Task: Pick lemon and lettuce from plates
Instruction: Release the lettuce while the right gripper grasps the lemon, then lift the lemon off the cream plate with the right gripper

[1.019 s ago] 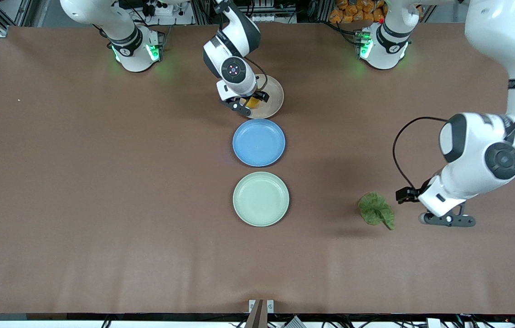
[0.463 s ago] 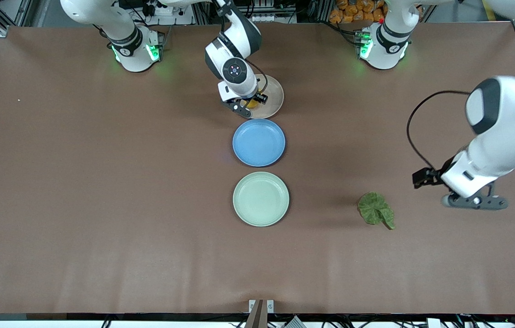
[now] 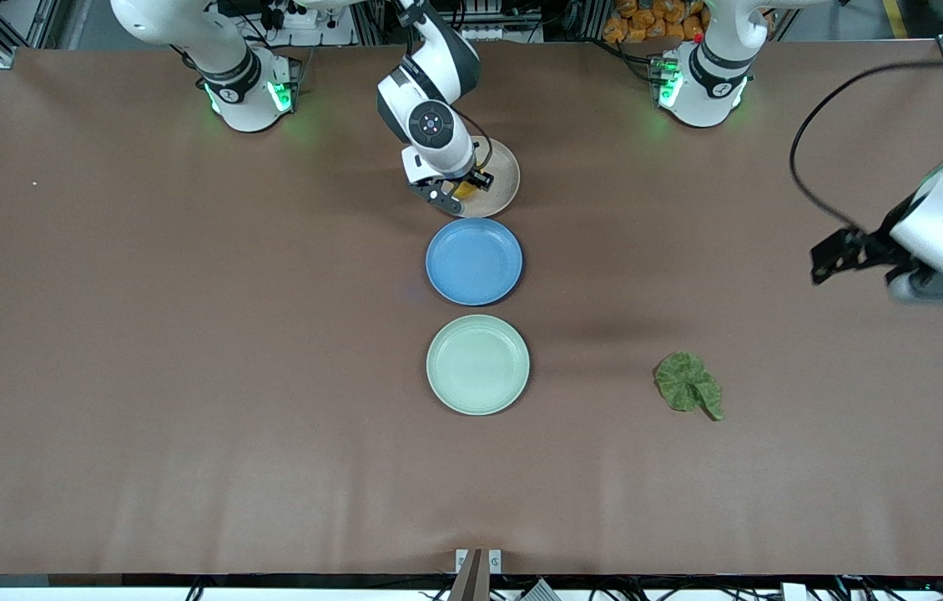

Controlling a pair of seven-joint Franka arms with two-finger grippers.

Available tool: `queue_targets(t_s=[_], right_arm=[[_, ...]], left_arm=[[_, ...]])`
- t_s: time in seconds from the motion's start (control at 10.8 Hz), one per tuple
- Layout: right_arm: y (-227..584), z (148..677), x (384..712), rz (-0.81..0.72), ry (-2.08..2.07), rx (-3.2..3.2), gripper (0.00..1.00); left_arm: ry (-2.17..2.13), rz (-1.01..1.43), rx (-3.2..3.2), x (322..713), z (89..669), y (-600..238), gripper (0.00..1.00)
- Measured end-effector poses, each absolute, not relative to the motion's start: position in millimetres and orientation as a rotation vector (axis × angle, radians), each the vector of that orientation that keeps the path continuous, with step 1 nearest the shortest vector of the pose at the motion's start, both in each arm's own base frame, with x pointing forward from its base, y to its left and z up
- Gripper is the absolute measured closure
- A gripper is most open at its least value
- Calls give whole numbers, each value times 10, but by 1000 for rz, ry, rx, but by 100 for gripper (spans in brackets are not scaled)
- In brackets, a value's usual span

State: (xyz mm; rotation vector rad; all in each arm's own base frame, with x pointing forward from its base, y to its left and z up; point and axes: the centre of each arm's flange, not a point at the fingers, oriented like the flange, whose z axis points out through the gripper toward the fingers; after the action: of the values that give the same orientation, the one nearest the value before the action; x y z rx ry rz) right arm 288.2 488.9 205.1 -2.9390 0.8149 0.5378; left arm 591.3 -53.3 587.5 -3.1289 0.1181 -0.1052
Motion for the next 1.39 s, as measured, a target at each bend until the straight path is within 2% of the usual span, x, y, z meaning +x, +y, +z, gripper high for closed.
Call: queue_targets(t_s=[0.19, 0.56, 0.74, 1.11, 1.39], right_arm=[[4741, 2238, 3131, 501, 775, -3009, 30], [4286, 2954, 3698, 502, 691, -3077, 30], [4070, 3124, 3946, 418, 562, -3109, 30], [3569, 3242, 4447, 287, 462, -3165, 30], [3196, 3217, 4709, 262, 363, -3179, 30]], left_arm=[[112, -79, -3128, 5812, 6104, -505, 0], [113, -127, -3127, 5552, 6533, -496, 0], [113, -110, -3127, 5501, 6567, -492, 0], [114, -102, -3127, 5496, 6557, -495, 0], [113, -101, -3127, 5496, 6557, -492, 0]])
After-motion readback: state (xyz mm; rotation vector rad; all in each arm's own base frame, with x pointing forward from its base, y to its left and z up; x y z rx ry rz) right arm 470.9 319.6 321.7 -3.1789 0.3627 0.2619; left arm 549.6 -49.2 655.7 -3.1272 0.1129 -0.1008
